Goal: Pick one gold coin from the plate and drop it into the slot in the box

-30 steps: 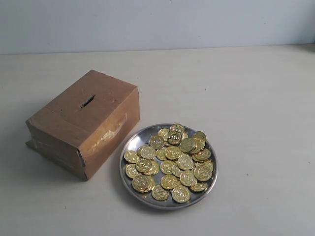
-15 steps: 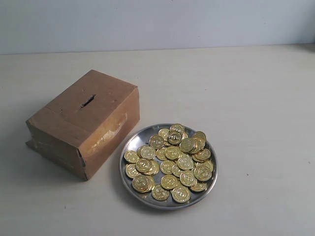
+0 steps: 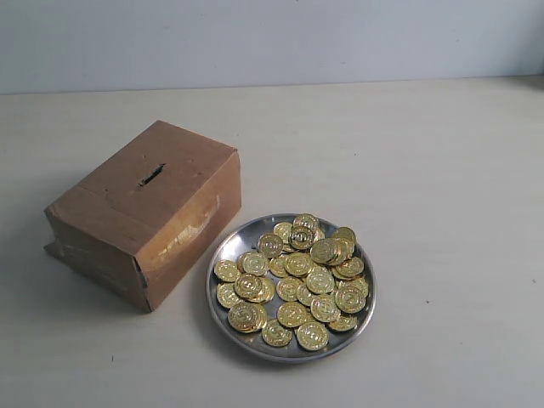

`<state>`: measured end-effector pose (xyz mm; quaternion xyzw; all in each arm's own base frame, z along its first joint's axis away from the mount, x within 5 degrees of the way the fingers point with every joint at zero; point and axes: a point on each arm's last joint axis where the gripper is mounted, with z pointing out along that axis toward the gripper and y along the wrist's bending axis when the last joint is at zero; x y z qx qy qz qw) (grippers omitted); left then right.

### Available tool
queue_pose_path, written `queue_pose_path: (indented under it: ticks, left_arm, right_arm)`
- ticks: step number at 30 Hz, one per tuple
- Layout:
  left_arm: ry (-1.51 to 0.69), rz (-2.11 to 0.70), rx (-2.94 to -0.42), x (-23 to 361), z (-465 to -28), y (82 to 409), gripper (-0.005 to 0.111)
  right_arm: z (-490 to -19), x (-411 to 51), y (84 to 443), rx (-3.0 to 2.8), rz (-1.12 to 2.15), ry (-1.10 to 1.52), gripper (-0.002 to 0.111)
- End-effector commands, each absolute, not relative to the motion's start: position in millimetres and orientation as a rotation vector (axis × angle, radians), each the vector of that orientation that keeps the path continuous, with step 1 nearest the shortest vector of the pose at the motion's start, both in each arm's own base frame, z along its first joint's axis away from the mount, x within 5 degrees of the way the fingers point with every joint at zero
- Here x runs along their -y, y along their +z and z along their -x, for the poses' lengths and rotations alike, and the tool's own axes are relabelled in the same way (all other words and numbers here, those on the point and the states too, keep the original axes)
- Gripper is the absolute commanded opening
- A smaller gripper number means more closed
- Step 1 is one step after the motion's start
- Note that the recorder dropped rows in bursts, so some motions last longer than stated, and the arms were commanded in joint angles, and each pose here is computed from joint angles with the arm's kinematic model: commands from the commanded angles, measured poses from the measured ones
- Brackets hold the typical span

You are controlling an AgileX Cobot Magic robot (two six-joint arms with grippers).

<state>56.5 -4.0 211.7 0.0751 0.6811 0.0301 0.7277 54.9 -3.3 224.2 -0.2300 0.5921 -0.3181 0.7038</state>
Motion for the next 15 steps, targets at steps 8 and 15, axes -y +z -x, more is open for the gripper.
queue_pose_path:
  ticks: [8,15]
  left_arm:
    - [0.054,-0.184,-1.546,5,-56,207,0.052]
    - [0.015,-0.244,-1.764,9,-54,186,0.052]
  right_arm:
    - [-55,3,220,-1.343,0.551,-0.717,0.000]
    - [-56,2,210,-1.442,0.598,-0.687,0.000]
